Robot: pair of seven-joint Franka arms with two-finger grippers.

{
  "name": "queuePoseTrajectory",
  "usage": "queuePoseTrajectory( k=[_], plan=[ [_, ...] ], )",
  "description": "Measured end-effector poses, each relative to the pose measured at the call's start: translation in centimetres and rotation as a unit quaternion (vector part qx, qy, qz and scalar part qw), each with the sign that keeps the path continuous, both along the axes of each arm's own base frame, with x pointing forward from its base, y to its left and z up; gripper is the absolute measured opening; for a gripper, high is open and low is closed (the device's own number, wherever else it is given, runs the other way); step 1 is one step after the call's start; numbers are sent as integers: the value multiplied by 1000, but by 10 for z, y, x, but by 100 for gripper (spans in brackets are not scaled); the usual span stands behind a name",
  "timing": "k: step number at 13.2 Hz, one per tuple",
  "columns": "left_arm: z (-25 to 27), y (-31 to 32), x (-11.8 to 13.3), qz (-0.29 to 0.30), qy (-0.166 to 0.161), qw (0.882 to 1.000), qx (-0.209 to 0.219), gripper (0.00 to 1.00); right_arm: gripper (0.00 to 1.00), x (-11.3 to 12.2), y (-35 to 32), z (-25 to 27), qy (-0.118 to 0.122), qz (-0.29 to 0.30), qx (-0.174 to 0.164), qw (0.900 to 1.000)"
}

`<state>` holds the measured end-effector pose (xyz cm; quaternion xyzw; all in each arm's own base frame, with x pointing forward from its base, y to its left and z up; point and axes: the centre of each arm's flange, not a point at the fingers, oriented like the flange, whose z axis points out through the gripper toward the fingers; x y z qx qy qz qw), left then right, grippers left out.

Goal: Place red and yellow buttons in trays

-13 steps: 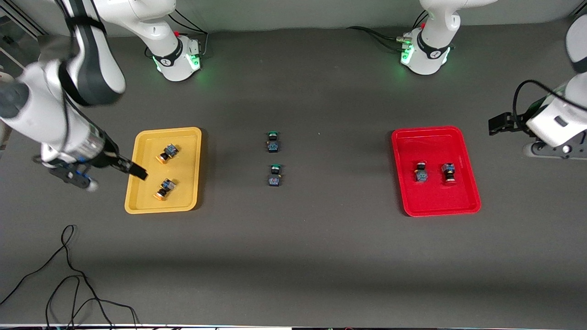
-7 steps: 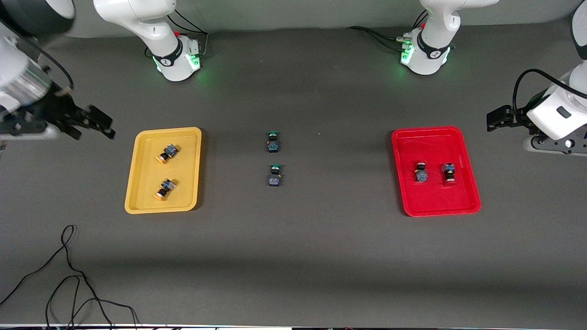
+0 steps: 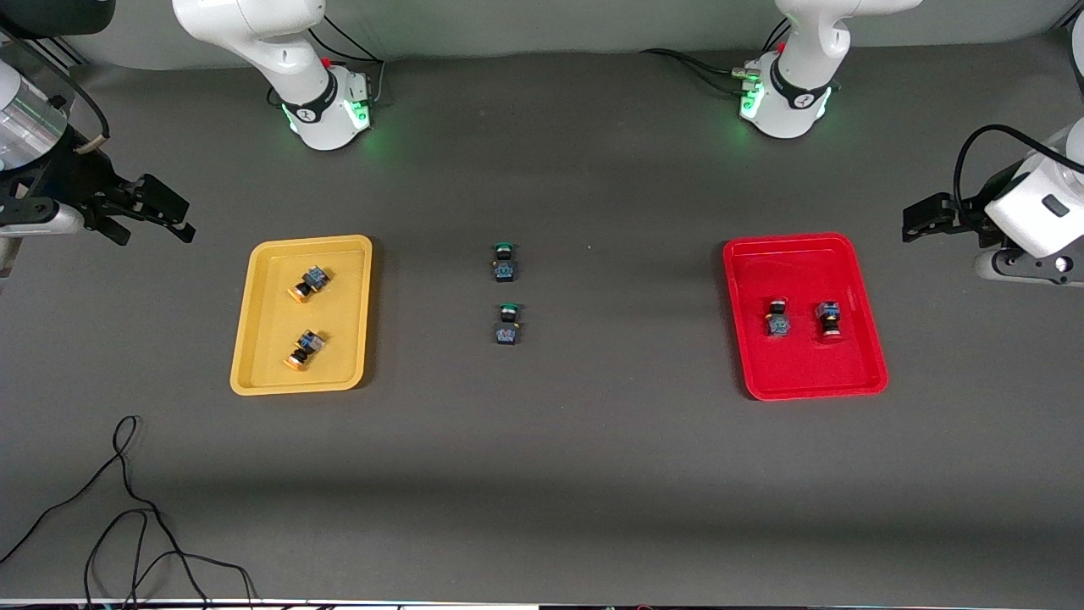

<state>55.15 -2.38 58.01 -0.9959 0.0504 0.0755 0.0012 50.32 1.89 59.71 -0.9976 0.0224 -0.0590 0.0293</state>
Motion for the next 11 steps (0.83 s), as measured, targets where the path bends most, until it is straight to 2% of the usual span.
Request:
queuePoseTrajectory(
  k=[5, 7, 11],
  plan=[
    [0, 0, 0, 0, 0, 1000, 0, 100, 100, 4, 1, -5, 8, 0, -1, 1000],
    [0, 1, 0, 1, 0, 1000, 0, 100, 100, 2, 1, -5, 18, 1, -2, 1000],
    [-1, 1, 0, 0, 1, 1000, 0, 100, 100, 2, 1, -1, 17, 1, -1, 1000]
  ],
)
